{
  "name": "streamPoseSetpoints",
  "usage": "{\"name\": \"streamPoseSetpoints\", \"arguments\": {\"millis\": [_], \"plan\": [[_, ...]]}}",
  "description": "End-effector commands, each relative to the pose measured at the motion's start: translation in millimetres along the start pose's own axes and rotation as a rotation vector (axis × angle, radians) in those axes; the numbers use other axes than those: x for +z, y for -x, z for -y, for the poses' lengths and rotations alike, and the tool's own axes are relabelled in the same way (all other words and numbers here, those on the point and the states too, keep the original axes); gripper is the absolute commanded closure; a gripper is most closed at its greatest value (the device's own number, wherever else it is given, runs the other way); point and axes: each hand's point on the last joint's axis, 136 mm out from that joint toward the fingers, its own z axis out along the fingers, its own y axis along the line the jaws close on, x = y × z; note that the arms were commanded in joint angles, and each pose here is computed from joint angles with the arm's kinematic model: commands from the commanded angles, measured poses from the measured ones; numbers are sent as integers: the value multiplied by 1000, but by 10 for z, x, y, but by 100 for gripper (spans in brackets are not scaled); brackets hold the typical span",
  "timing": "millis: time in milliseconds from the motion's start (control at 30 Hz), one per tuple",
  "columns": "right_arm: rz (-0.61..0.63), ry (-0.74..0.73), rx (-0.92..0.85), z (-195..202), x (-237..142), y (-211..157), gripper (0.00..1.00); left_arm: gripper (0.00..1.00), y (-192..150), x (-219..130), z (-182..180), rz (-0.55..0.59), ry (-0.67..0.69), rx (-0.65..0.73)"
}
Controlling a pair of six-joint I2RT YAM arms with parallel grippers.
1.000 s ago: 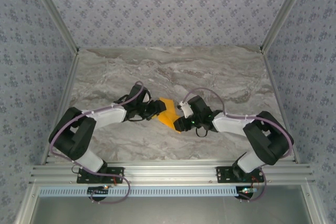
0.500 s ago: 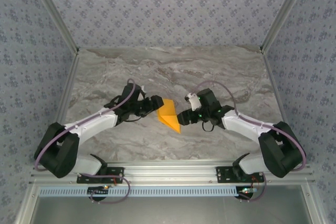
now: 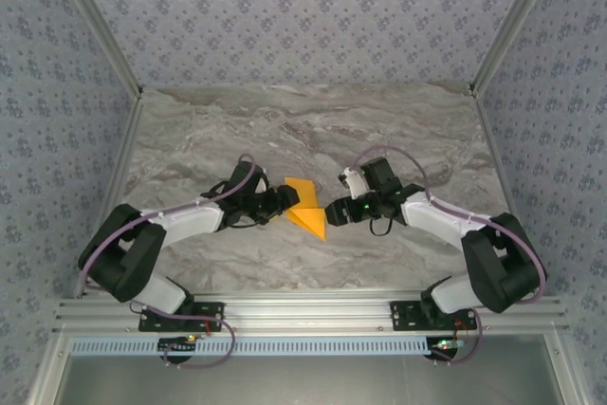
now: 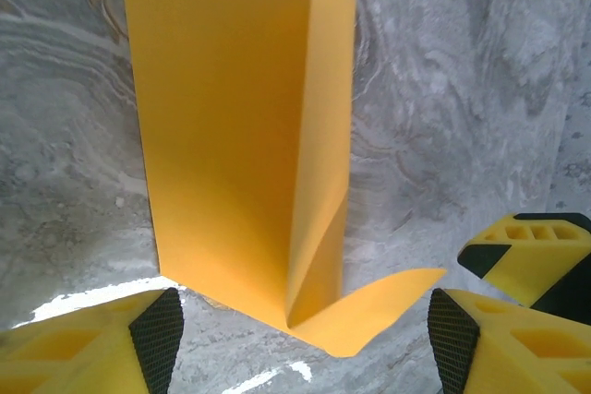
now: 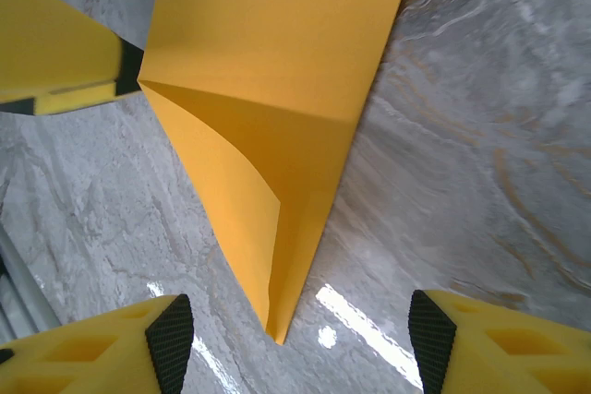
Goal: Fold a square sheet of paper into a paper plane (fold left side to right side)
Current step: Third fold the triangle at the center of the table.
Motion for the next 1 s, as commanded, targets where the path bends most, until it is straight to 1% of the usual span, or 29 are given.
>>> {"name": "streamPoseSetpoints", "arguments": {"millis": [0,133,200,333,433,533,600,733,800,833,933,967], "plan": [[-9,80,7,-107,88,7,33,27,29,79,236,-10,-63,21],[-37,60,-2,-54,176,-32,33,27,30,188,267,-29,-61,21],[-51,59,-8,-48,234,-51,35,28,33,240,293,-38,-66,20],[-62,71,-15,-73,329,-44,42,29,26,284,323,-45,-71,22],[-60,71,-16,-63,375,-17,50,29,10,274,317,-46,-67,23],[-76,48,-12,-5,422,-13,53,29,20,207,229,-27,-15,36],[-85,32,-5,33,448,-22,55,29,22,105,140,-10,44,57],[-92,22,-3,55,470,-27,56,30,32,-117,85,18,114,106],[-93,16,-1,72,469,-35,57,33,-1,-184,125,13,102,128],[-94,12,-2,74,469,-34,57,38,-15,-203,153,7,87,135],[-96,11,-3,80,477,-36,57,58,-125,-177,323,-42,4,164],[-97,10,-1,82,479,-37,57,61,-169,-149,382,-60,-24,171]]}}
